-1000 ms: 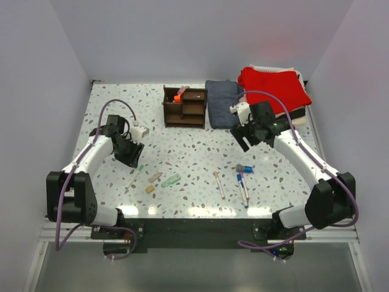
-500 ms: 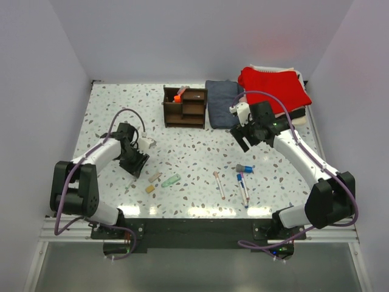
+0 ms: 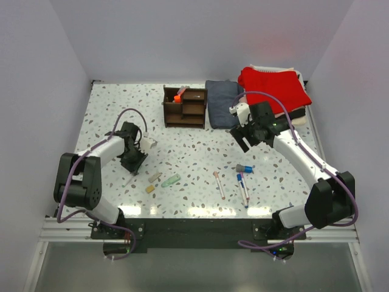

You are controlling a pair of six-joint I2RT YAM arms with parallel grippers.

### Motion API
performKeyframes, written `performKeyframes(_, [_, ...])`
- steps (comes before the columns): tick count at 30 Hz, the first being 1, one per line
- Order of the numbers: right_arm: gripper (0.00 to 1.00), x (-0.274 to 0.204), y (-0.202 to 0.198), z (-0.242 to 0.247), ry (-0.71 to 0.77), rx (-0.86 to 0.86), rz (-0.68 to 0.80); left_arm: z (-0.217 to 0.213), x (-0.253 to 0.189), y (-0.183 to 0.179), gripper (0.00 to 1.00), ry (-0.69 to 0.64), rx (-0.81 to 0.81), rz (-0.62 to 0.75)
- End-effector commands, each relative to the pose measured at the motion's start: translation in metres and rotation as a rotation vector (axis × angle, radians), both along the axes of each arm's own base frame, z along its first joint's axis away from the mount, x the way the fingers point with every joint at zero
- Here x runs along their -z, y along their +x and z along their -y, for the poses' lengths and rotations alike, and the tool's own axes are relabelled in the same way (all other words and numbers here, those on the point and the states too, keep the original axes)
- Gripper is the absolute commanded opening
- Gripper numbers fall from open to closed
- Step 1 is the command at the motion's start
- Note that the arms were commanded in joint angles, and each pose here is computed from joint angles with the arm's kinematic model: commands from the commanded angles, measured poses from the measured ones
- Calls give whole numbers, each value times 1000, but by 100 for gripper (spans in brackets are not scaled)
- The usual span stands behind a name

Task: Sort the stationery into containers
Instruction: Pick up the pen from the center of the board, then place the pen in the storage box.

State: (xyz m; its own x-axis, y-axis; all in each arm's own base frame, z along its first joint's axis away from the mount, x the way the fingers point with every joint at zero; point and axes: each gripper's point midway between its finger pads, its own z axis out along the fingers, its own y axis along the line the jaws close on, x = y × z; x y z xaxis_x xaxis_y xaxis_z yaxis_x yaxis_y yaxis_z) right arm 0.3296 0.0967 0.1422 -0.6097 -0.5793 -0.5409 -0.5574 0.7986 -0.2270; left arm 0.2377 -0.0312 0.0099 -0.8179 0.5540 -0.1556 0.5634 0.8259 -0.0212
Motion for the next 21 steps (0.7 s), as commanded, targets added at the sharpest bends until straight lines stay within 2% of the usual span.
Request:
performKeyframes(1, [87,2,5,3,-20,-2,24,18,18,-1,5,-56,56,-14])
performKeyframes(2, [87,2,5,3,-20,-5,26,20,17,-3,0,-62,66,-18])
performKeyframes(5, [87,3,5,4,-25,-6,24,37,-8,5,0,-143,102,-31])
performKeyframes(6, [88,3,5,4,-27,-8,25,46,-38,31,0,-184,119,53])
performKeyframes(8, [88,2,7,4,-32,-8,29,62,-78,49,0,-263,160,122])
performKeyframes(9, [88,2,9,4,-34,-7,32,74,-123,81,0,-310,196,251])
performKeyframes(11, [88,2,12,2,-28,-10,38,100,-168,100,0,-441,291,351])
performKeyframes(12, [88,3,14,2,-27,-9,37,110,-203,119,0,-483,327,453])
performKeyframes(14, [88,2,17,-1,-21,-11,43,133,-243,138,0,-607,428,590])
performKeyframes(15, [88,3,19,-1,-21,-10,45,139,-257,147,0,-638,453,654])
performKeyframes(16, [88,2,21,-2,-20,-10,51,146,-278,164,0,-664,498,776])
performKeyframes(18, [88,2,23,-1,-27,-9,53,159,-294,172,0,-742,540,854])
performKeyframes(19, [88,2,24,0,-32,-7,55,165,-315,185,0,-762,581,965])
performKeyframes(21, [88,1,25,1,-39,-7,57,174,-318,195,0,-835,601,999])
